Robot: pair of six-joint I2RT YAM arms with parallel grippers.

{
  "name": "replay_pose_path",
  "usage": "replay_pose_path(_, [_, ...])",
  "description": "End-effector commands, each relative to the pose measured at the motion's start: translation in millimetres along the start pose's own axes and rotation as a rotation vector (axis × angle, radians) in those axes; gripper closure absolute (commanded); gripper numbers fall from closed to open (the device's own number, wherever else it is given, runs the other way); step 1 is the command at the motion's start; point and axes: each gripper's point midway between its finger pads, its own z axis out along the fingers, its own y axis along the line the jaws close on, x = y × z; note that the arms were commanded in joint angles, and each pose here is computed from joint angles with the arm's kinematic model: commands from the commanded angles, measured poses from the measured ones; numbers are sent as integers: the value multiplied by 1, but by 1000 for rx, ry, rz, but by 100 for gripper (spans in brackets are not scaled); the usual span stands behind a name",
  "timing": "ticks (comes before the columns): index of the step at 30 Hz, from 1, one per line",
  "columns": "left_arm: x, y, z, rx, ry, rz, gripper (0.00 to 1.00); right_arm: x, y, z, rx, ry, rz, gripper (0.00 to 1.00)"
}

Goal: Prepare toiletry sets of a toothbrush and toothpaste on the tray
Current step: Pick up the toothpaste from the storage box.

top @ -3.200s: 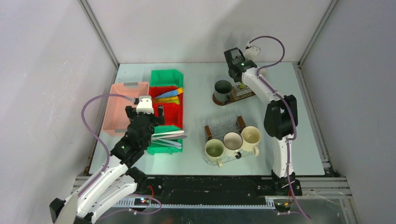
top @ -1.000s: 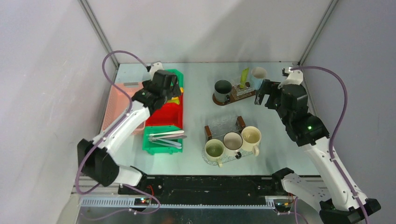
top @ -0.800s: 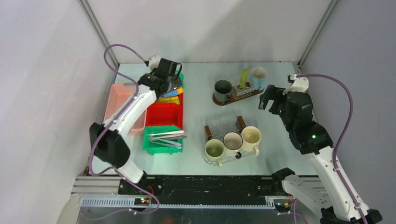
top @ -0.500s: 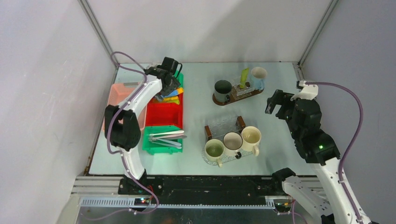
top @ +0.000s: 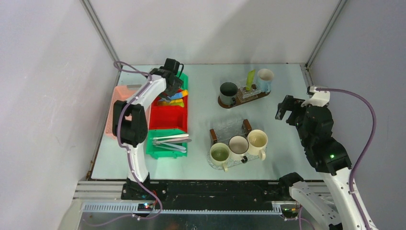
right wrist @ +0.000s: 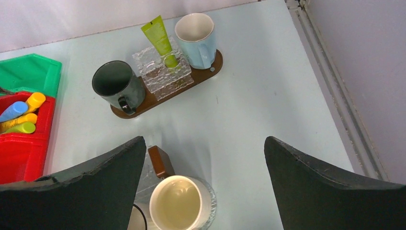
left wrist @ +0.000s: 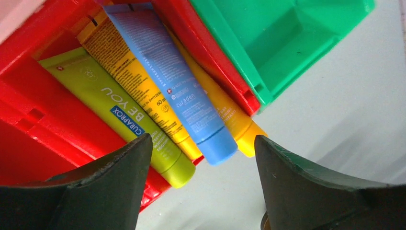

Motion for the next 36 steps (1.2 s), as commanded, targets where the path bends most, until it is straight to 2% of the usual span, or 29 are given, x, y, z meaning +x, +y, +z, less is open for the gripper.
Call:
replay_pose_path(1, [3, -11, 18, 3, 29, -76, 18, -6, -3, 3, 14, -22, -26, 4])
replay_pose_path(11, [21, 15, 37, -84, 74, -66, 46, -2, -6, 6, 30, -3, -40, 3])
replay_pose_path(14, [24, 28, 39, -107, 78, -57, 57, -1, -6, 7, 33, 2, -37, 3])
replay_pose_path(17, [17, 34, 31, -100, 59, -41, 67, 0, -5, 9, 30, 6, -36, 3])
replay_pose_path(22, [4, 26, 5, -28, 45, -32, 91, -2, -1, 12, 13, 3, -33, 3])
replay_pose_path(24, [2, 21, -7, 17, 52, -37, 96, -3, 1, 13, 4, 0, -30, 3])
replay_pose_path(36, [-20, 12, -80, 217, -2, -5, 98, -12, 25, 17, -114, -26, -14, 3])
